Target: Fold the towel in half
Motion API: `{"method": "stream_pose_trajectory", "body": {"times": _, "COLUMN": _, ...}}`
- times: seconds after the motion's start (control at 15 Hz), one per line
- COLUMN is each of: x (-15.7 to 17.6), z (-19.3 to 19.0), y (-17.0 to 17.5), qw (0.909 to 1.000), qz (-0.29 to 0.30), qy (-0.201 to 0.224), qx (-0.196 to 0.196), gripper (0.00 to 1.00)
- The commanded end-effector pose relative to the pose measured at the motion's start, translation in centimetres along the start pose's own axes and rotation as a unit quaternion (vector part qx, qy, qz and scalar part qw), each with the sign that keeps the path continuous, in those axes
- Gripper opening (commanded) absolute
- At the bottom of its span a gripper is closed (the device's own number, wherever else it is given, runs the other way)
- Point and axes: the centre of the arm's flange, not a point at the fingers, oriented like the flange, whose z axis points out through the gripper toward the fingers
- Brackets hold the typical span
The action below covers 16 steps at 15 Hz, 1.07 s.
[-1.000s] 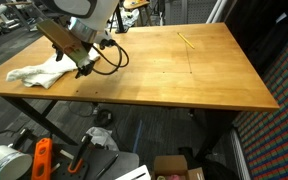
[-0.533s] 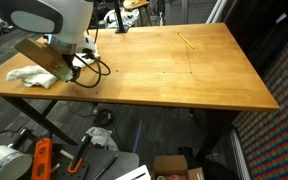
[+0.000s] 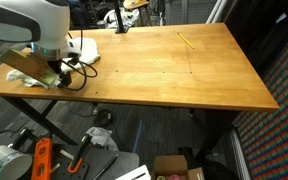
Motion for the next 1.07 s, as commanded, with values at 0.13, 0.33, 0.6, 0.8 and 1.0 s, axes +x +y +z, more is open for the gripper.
{"method": "stream_pose_trajectory", "body": {"times": 0.13, "x": -1.1, "z": 0.7, "y": -2.3, "qw": 0.9995, "qz": 0.021, "qy": -0.021, "qx": 0.008, "gripper": 1.00}}
{"method": "stream_pose_trajectory", "body": {"times": 0.33, "x": -1.1, "z": 0.9, "y": -2.7, "qw": 0.9979, "qz": 0.047, "qy": -0.038, "qx": 0.023, "gripper": 1.00}}
{"method": "stream_pose_trajectory", "body": {"times": 0.6, "x": -1.1, "z": 1.2, "y": -2.8, "qw": 0.9953, "qz": 0.062, "qy": -0.046, "qx": 0.058, "gripper": 1.00}}
{"method": "stream_pose_trajectory", "body": {"times": 0.8, "x": -0.8, "z": 1.3, "y": -2.6, "qw": 0.9938, "qz": 0.066, "qy": -0.033, "qx": 0.083, "gripper": 1.00}}
{"method": "stream_pose_trajectory", "body": {"times": 1.0, "x": -0.4, "z": 1.1, "y": -2.4, "qw": 0.9924, "qz": 0.069, "qy": -0.013, "qx": 0.101, "gripper": 1.00}}
